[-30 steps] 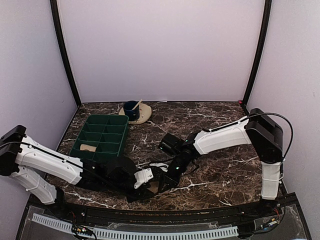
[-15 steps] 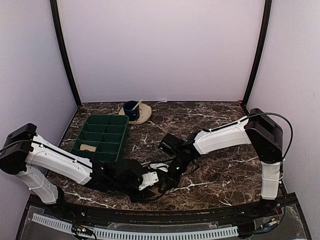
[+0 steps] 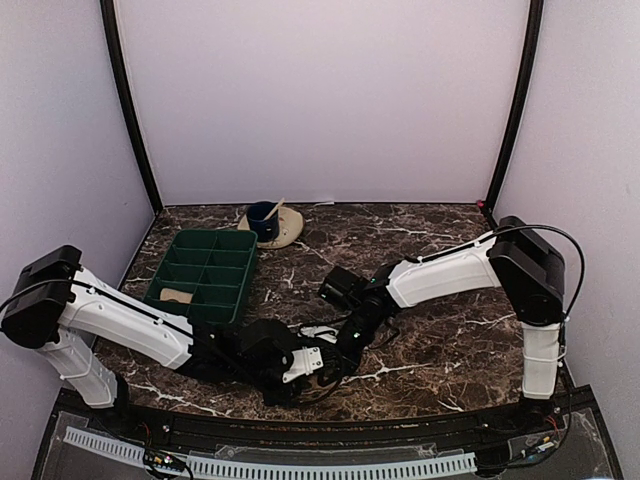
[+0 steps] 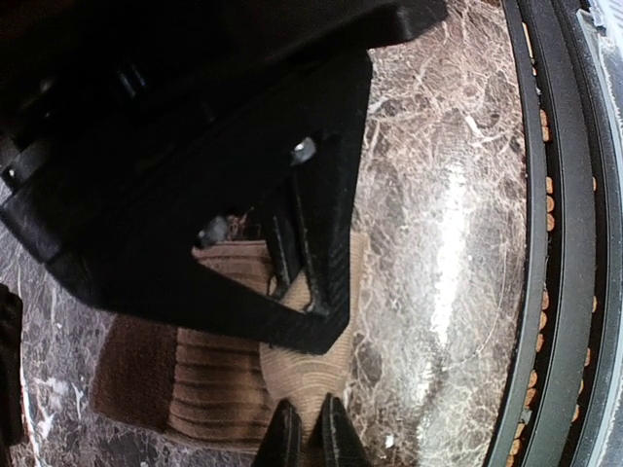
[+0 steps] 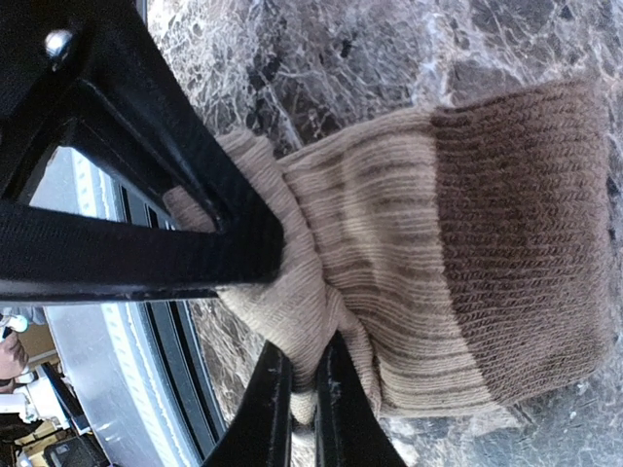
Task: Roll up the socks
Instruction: Roll the sock at the center of the board.
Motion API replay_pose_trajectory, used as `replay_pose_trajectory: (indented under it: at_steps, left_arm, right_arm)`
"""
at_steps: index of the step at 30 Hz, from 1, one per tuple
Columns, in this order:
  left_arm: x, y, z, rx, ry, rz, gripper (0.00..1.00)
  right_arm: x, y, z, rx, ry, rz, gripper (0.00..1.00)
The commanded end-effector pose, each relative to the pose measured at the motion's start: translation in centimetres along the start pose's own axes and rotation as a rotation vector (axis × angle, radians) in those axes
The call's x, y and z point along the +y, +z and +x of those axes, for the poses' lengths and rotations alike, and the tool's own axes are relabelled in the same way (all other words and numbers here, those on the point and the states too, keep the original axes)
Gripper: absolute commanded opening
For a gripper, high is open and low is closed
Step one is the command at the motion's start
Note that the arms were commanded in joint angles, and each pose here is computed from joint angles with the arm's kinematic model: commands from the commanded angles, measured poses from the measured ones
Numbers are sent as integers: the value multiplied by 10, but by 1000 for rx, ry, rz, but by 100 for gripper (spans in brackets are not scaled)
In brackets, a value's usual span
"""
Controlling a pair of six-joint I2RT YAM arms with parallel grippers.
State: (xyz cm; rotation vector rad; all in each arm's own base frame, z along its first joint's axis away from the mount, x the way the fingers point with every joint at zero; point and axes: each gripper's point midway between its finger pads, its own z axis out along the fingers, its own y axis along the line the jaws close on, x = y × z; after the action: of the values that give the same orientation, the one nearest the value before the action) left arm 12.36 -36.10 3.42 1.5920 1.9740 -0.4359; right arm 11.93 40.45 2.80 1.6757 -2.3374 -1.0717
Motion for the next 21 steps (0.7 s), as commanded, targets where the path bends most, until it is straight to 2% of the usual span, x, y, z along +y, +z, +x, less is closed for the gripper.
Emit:
replay_pose_trajectory:
  at_steps: [1, 5, 8, 13, 21]
  left_arm:
    - [-7, 2, 6, 35, -5, 36, 0]
    - [-12, 4, 8, 50, -10, 64, 0]
    - [-13, 6, 10, 59, -29, 85, 0]
    - [-4, 2, 8, 45, -108, 123, 0]
    - [9, -2, 9, 42, -193, 167, 0]
  right_arm:
    - [-13, 10, 26, 80, 60, 26, 0]
    - [-13, 8, 26, 73, 59, 32, 5]
    - [-12, 7, 27, 64, 59, 32, 14]
    - [-11, 5, 28, 48, 61, 33, 24]
    - [-8, -1, 27, 17, 61, 43, 30]
